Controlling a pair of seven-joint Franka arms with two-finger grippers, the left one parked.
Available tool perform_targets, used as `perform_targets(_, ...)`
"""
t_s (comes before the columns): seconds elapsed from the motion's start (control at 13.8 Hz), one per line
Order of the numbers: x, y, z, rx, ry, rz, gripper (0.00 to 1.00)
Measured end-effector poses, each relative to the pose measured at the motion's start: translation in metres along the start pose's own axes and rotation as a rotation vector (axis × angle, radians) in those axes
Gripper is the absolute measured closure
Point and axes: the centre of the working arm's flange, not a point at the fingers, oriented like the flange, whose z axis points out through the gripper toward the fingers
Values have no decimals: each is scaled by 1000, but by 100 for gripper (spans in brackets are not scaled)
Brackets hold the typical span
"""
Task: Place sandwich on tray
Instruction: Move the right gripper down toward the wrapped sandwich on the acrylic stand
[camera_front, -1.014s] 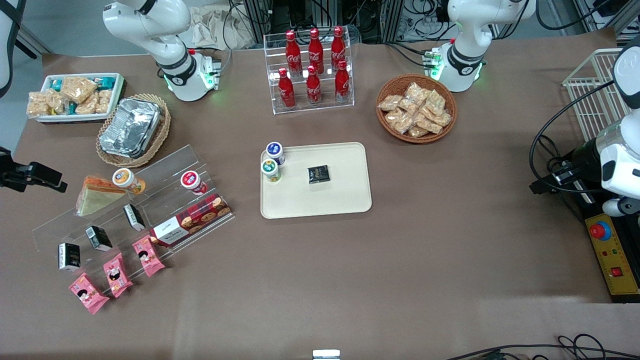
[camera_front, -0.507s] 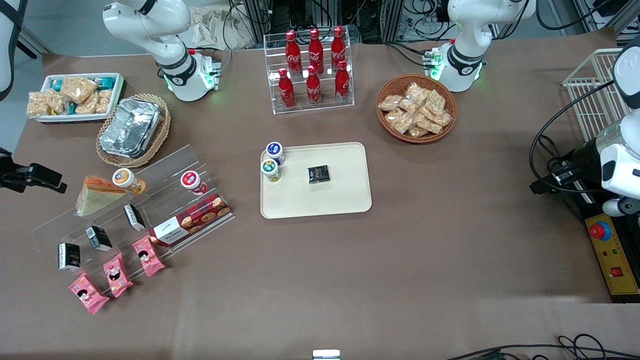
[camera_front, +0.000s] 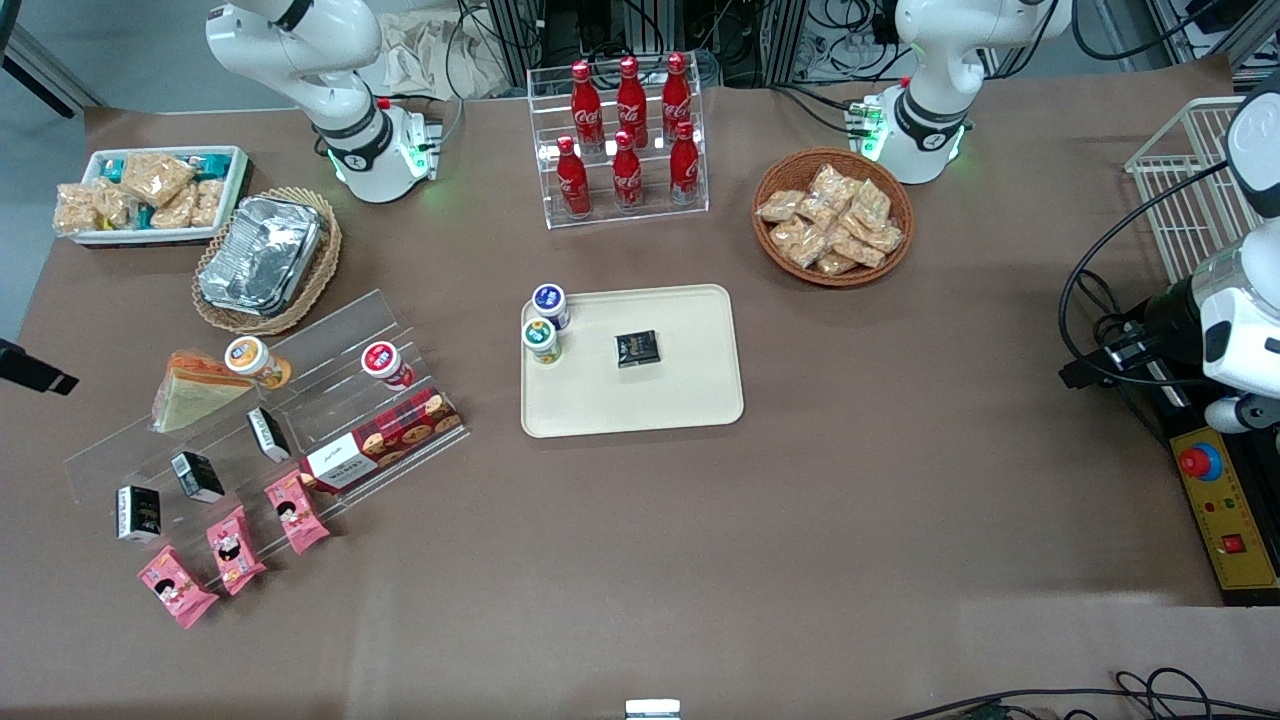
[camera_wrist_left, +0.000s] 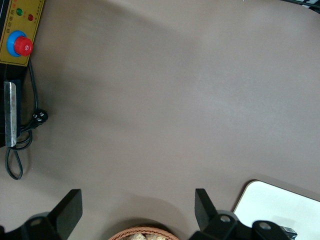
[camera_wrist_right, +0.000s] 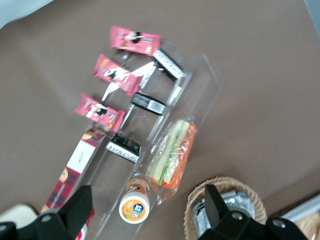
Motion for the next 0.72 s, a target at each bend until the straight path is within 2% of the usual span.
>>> perform_targets(0.36, 5, 13, 12, 1, -31, 458, 0)
perform_targets(0.51, 17, 22, 29, 17, -51, 557, 0)
perform_targets(0.72, 32, 34, 66, 23, -51, 617, 0)
